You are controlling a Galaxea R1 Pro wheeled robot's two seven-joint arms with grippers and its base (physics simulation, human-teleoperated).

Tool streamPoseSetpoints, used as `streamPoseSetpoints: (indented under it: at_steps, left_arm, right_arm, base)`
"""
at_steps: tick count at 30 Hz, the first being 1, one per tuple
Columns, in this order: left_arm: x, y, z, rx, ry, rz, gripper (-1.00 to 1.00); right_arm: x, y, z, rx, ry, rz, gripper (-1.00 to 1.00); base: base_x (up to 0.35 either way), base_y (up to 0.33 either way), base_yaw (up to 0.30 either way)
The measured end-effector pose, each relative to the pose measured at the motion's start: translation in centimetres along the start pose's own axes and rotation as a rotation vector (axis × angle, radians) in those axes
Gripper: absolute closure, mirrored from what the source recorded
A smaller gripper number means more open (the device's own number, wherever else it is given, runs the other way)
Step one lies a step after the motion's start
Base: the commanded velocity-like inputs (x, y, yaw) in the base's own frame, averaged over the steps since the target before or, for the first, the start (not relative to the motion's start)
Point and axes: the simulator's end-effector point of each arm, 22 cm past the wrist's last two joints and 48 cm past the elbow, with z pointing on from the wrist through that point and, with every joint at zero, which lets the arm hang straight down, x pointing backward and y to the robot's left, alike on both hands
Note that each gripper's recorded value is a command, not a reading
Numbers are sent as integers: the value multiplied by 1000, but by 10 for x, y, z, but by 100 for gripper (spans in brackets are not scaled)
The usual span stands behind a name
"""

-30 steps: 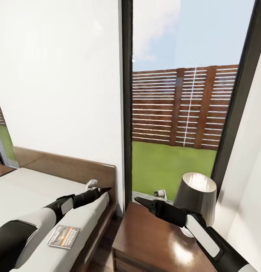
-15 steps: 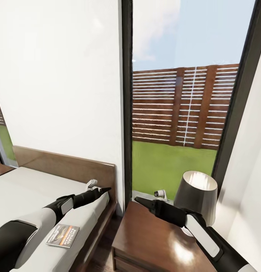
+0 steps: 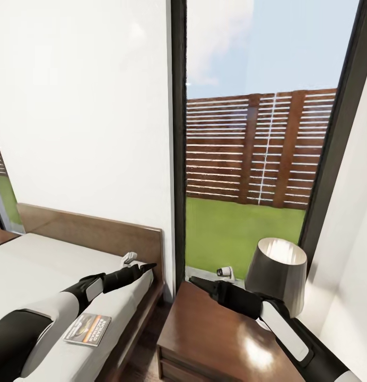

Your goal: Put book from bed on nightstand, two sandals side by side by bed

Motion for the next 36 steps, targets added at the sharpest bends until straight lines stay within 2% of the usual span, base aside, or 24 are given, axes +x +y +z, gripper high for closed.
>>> streamPoseSetpoints:
  at_steps: [36]
  left_arm:
    - [36,36,15,4,2,0,-100]
  right_arm:
    - [30,-41,-14,2,0,-3,-100]
  base:
    - [0,0,0]
